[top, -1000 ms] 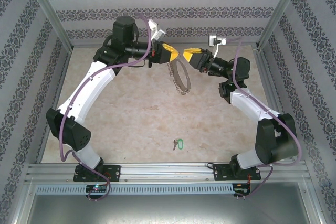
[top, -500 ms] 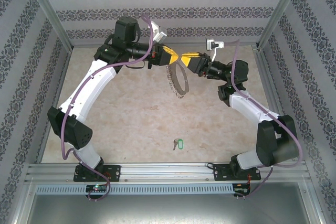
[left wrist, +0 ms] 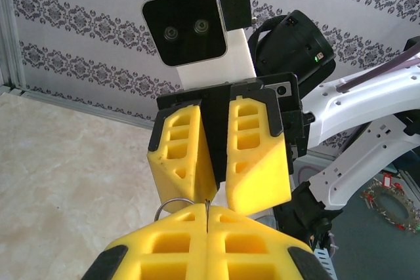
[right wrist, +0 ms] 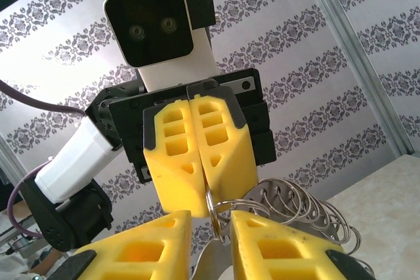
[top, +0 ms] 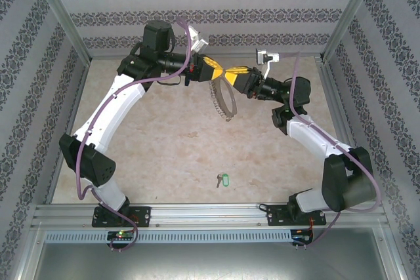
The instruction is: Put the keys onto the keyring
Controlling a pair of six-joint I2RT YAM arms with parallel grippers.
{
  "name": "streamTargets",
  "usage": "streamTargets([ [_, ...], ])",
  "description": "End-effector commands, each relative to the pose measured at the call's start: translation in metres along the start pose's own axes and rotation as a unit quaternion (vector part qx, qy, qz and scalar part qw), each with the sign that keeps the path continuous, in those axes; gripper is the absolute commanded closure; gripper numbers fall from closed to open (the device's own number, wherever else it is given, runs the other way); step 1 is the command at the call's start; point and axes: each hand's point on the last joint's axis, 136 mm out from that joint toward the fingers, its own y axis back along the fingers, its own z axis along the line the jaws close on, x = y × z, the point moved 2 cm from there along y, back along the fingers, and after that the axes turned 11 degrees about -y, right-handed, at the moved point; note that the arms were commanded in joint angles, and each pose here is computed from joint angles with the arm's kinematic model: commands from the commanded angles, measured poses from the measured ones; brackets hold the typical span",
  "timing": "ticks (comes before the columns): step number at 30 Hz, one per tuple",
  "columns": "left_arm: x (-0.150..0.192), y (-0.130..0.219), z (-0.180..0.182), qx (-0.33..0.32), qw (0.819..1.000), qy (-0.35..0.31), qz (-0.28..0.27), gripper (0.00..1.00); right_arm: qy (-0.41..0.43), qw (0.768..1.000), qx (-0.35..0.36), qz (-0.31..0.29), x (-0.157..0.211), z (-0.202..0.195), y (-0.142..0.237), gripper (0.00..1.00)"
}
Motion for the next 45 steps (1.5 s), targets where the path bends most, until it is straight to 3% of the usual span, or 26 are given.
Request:
streamTargets([
  [1,-0.012,-0.003,-0.007,0.019,1.0,-0.02,-0.013,1.0,0.03,0.999,-0.02,0.006,0.004,0.015,-0.002,0.8],
  [13,-0.011,-0.003,-0.007,0.026,0.999,-0.018,-0.014,1.0,0.029,0.999,-0.028,0.009,0.004,0.015,-0.01,0.89],
  [18,-0.01,-0.004,-0.007,0.029,0.999,-0.016,-0.014,1.0,0.031,0.999,-0.033,0.012,0.004,0.017,-0.014,1.0],
  [25,-0.01,-0.005,0.0,0.008,1.0,-0.008,-0.012,0.99,0.037,0.999,-0.025,-0.005,0.0,0.014,-0.012,1.0],
  [30,-0.023,0.013,0.024,-0.102,0.994,-0.008,-0.039,0.6,0.047,0.999,-0.017,-0.021,-0.008,0.015,-0.007,1.0],
  [35,-0.036,0.042,0.035,-0.177,0.98,-0.006,-0.089,0.46,0.052,0.998,-0.016,-0.026,-0.013,0.018,-0.005,1.0],
  [39,-0.035,0.047,0.033,-0.192,0.977,0.001,-0.095,0.39,0.053,0.998,-0.014,-0.031,-0.015,0.017,-0.004,1.0],
  [45,-0.031,0.046,0.028,-0.177,0.978,0.013,-0.106,0.38,0.058,0.997,-0.015,-0.037,-0.019,0.019,-0.004,1.0],
])
